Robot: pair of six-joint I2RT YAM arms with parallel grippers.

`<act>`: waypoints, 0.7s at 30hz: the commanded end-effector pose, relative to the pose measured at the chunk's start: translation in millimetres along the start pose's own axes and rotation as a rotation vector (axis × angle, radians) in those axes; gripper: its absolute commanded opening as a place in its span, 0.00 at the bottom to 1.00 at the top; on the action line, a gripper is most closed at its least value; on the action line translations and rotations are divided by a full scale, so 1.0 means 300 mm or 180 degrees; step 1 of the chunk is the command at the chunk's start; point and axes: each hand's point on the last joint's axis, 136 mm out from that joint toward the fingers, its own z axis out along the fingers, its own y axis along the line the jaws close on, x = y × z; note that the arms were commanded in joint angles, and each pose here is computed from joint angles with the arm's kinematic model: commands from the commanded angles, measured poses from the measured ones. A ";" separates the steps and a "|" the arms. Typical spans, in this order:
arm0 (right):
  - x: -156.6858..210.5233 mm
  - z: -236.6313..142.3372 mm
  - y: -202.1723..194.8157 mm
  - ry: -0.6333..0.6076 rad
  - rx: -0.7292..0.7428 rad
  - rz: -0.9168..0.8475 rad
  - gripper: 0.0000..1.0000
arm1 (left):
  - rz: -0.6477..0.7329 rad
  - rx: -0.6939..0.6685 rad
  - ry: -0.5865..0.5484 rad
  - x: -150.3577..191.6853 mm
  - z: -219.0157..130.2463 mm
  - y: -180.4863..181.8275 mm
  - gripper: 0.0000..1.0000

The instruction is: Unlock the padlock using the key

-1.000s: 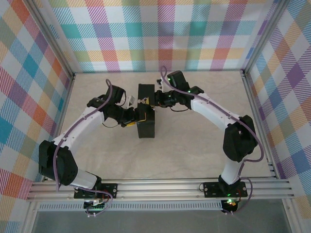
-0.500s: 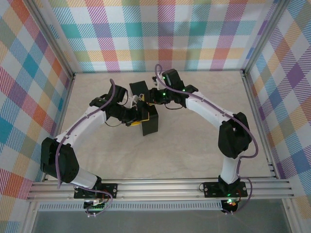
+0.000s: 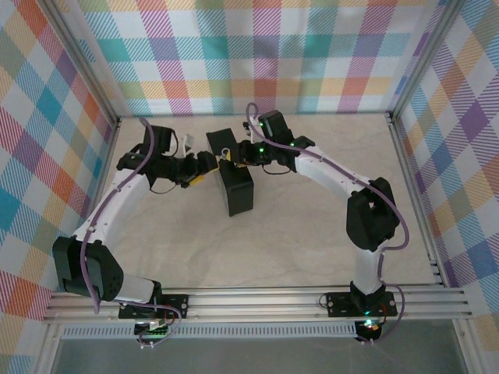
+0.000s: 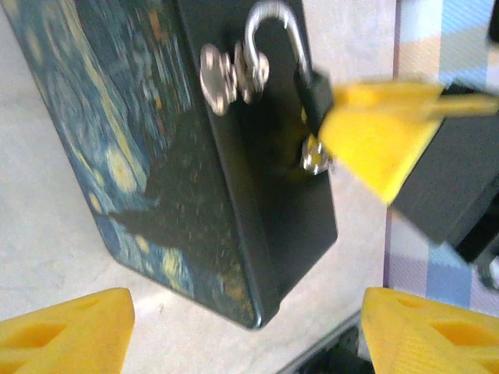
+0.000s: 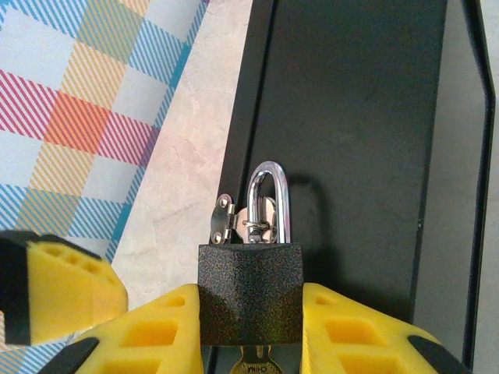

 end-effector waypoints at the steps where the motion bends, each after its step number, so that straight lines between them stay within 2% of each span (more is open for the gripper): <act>1: -0.081 -0.010 0.065 -0.0211 -0.0193 -0.0145 0.18 | -0.0218 -0.0234 -0.0501 -0.152 -0.007 0.038 0.78; 4: -0.076 -0.001 0.065 -0.0200 -0.0207 -0.0126 0.18 | -0.0281 -0.0463 -0.0838 -0.266 0.011 0.079 0.80; 8: -0.075 0.005 0.054 -0.0212 -0.0191 -0.0112 0.17 | -0.0335 -0.0657 -0.0974 -0.362 0.062 0.119 0.80; 16: -0.081 0.037 0.029 -0.0345 -0.0116 -0.0092 0.17 | -0.0289 -0.0806 -0.0973 -0.458 0.171 0.171 0.83; 21: -0.080 0.052 0.024 -0.0380 -0.0103 -0.0079 0.17 | -0.0221 -0.0905 -0.0769 -0.447 0.244 0.219 0.80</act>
